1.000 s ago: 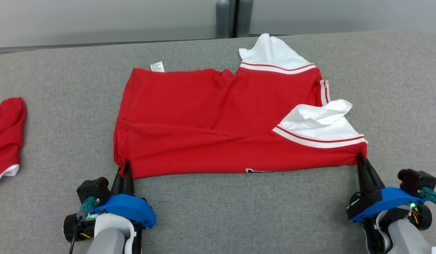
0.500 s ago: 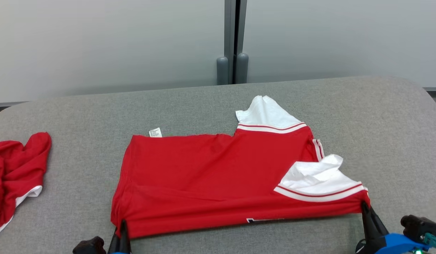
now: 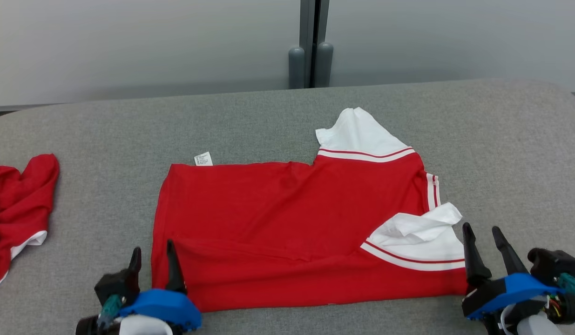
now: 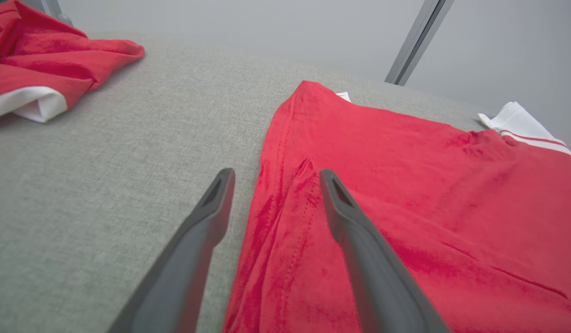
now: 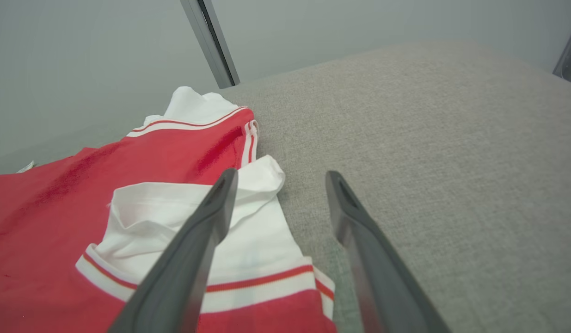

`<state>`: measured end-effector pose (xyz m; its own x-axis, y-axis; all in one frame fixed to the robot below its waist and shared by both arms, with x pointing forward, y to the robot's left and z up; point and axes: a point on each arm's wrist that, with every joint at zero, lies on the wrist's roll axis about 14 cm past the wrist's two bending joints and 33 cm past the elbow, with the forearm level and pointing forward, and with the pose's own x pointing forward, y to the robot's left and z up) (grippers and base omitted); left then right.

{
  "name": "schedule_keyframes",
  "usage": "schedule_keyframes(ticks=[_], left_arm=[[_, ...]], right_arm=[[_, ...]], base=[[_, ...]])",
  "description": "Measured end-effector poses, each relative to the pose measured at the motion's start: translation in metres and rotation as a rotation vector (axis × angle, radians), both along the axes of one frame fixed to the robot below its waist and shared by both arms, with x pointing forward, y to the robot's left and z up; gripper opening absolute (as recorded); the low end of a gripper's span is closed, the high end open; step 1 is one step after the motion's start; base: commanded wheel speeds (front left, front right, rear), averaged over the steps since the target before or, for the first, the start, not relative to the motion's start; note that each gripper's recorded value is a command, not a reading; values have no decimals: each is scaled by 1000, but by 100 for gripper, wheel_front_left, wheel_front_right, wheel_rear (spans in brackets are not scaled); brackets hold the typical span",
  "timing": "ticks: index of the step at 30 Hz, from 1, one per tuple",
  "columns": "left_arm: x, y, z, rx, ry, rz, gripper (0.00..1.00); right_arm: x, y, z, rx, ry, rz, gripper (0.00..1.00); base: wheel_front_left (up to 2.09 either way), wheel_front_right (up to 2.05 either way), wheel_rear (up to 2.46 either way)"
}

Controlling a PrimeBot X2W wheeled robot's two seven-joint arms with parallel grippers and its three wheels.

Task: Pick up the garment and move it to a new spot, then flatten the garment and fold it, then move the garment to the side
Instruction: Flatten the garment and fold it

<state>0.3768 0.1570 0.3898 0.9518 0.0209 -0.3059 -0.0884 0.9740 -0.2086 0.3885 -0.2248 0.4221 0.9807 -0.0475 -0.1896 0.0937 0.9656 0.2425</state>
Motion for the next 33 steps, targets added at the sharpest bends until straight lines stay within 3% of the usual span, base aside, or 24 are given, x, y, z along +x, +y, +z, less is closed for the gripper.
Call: schedule_keyframes(ticks=[10,15,21,33], left_arm=[[95,-12,8,71,-27,-105,100],[126,-5,-8,126,50,-131,100],[147,13,-19,163,88,-107,100],[137,7,-42,151,166,-141,100]], right_arm=[[41,15,5,-15,-35,48,100],[52,15,0,-15,-28,55,100],[52,7,-11,-8,-3,31,100],[51,6,-15,4,8,17,100]], base=[[0,0,0],[0,0,0],[0,0,0],[0,0,0]])
